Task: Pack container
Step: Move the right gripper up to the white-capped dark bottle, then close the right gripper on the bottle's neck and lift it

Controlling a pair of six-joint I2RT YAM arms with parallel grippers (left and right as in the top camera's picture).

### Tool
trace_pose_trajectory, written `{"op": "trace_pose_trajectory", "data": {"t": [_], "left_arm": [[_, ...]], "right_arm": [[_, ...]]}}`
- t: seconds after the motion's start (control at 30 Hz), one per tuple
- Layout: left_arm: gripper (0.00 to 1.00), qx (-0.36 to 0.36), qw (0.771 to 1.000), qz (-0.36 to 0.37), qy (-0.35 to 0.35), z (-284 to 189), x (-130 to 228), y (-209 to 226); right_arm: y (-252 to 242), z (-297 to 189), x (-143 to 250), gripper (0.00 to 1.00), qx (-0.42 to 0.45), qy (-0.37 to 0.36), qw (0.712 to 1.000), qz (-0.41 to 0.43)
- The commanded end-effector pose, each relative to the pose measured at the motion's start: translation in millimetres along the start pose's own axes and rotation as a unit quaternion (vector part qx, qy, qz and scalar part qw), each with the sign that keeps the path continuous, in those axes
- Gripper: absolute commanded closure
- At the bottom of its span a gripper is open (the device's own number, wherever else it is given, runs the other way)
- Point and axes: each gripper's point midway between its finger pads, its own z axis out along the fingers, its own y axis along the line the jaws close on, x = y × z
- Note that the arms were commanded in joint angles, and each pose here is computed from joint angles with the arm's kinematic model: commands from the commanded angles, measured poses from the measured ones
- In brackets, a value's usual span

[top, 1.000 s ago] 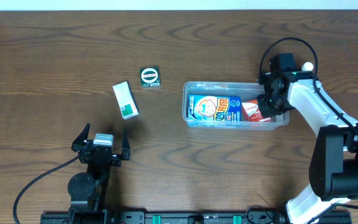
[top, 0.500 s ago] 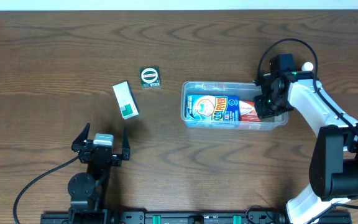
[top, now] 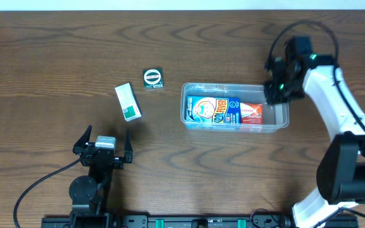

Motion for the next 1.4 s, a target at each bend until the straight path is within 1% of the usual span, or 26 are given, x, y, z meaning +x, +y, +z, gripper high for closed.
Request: {"op": "trace_pose_trajectory", "data": {"t": [0.0, 0.1, 0.13, 0.23, 0.27, 0.3, 0.33, 0.37, 0.4, 0.5, 0.63, 0.7, 0.8, 0.97, 1.2, 1.3, 1.37], "left_arm": [[0.02, 0.005, 1.0, 0.002, 0.019, 1.4, 15.0, -3.0], [0.02, 0.005, 1.0, 0.002, 0.019, 1.5, 15.1, -3.0], [0.02, 0.005, 1.0, 0.002, 0.019, 1.5, 15.1, -3.0], [0.02, 0.005, 1.0, 0.002, 0.019, 1.5, 15.2, -3.0], [0.02, 0.005, 1.0, 0.002, 0.019, 1.5, 15.2, -3.0], [0.02, 0.005, 1.0, 0.002, 0.019, 1.5, 15.1, -3.0], [0.02, 0.005, 1.0, 0.002, 0.019, 1.5, 15.2, -3.0], [0.02, 0.005, 1.0, 0.002, 0.019, 1.5, 15.2, -3.0], [0.02, 0.005, 1.0, 0.002, 0.019, 1.5, 15.1, -3.0], [0.02, 0.005, 1.0, 0.002, 0.019, 1.5, 15.2, -3.0], [0.02, 0.006, 1.0, 0.002, 0.019, 1.5, 15.1, -3.1], [0.02, 0.005, 1.0, 0.002, 0.019, 1.5, 15.2, -3.0], [0.02, 0.006, 1.0, 0.002, 0.019, 1.5, 15.2, -3.1], [0.02, 0.005, 1.0, 0.002, 0.019, 1.5, 15.2, -3.0], [0.02, 0.005, 1.0, 0.002, 0.019, 1.5, 15.2, -3.0], [0.02, 0.005, 1.0, 0.002, 0.019, 1.5, 15.2, -3.0], [0.02, 0.005, 1.0, 0.002, 0.019, 1.5, 15.1, -3.0]], "right_arm": [[-1.0, -69.2, -37.2, 0.99, 0.013, -0.091, 0.996, 0.0], [-22.5, -116.9, -55.0, 0.92, 0.064, -0.149, 0.986, 0.036], [-31.5, -128.9, -58.6, 0.92, 0.083, -0.165, 0.982, 0.049], [-61.3, -157.6, -66.4, 0.86, 0.129, -0.206, 0.967, 0.073], [-70.8, -162.4, -66.7, 0.69, 0.138, -0.214, 0.963, 0.082], [-80.6, -165.2, -65.6, 0.44, 0.145, -0.218, 0.961, 0.092], [-90.0, -166.8, -63.1, 0.3, 0.15, -0.218, 0.959, 0.098], [-97.9, -166.7, -60.3, 0.23, 0.155, -0.215, 0.959, 0.101], [-105.2, -166.5, -57.3, 0.19, 0.16, -0.211, 0.959, 0.1], [-130.7, -165.7, -49.2, 0.14, 0.173, -0.201, 0.959, 0.103], [-152.3, -159.6, -48.1, 0.13, 0.177, -0.2, 0.956, 0.122], [-152.1, -150.4, -52.5, 0.13, 0.155, -0.2, 0.961, 0.114], [-147.6, -131.4, -62.4, 0.14, 0.119, -0.196, 0.969, 0.086], [-156.4, -94.4, -71.7, 0.17, 0.103, -0.175, 0.975, 0.086], [-166.5, -39.2, -70.6, 0.22, 0.085, -0.126, 0.984, 0.093], [-165.9, -21.4, -68.8, 0.26, 0.071, -0.111, 0.987, 0.095], [-164.6, -12.5, -68.2, 0.27, 0.064, -0.103, 0.988, 0.095]]}}
